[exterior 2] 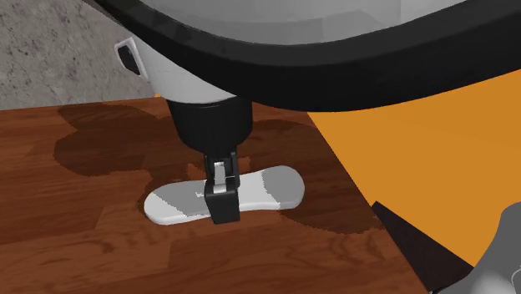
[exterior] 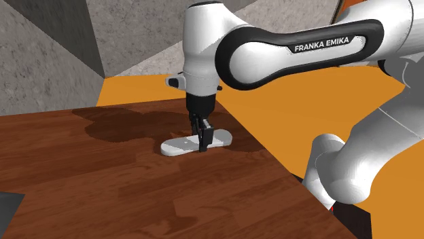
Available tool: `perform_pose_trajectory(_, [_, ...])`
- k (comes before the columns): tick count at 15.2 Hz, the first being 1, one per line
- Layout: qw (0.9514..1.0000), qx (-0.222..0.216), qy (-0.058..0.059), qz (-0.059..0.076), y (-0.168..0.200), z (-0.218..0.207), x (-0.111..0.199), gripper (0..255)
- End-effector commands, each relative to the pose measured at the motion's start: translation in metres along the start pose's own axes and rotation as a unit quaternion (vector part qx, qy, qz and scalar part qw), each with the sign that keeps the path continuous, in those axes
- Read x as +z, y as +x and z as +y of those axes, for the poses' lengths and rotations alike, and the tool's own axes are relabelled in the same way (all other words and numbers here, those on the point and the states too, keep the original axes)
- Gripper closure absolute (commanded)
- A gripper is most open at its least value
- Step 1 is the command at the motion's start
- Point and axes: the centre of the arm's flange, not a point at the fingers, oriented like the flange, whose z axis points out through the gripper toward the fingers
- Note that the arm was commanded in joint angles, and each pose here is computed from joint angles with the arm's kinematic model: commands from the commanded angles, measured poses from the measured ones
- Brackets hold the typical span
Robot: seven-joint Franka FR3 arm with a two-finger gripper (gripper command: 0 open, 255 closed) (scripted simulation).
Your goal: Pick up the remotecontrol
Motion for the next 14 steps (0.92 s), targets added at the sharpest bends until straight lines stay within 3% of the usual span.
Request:
perform_pose_trajectory(1, [1.0,0.0,0.0,0.0,0.0,0.001,-0.008,255])
perform_pose_trajectory(14, [1.0,0.0,0.0,0.0,-0.001,0.002,-0.076,255])
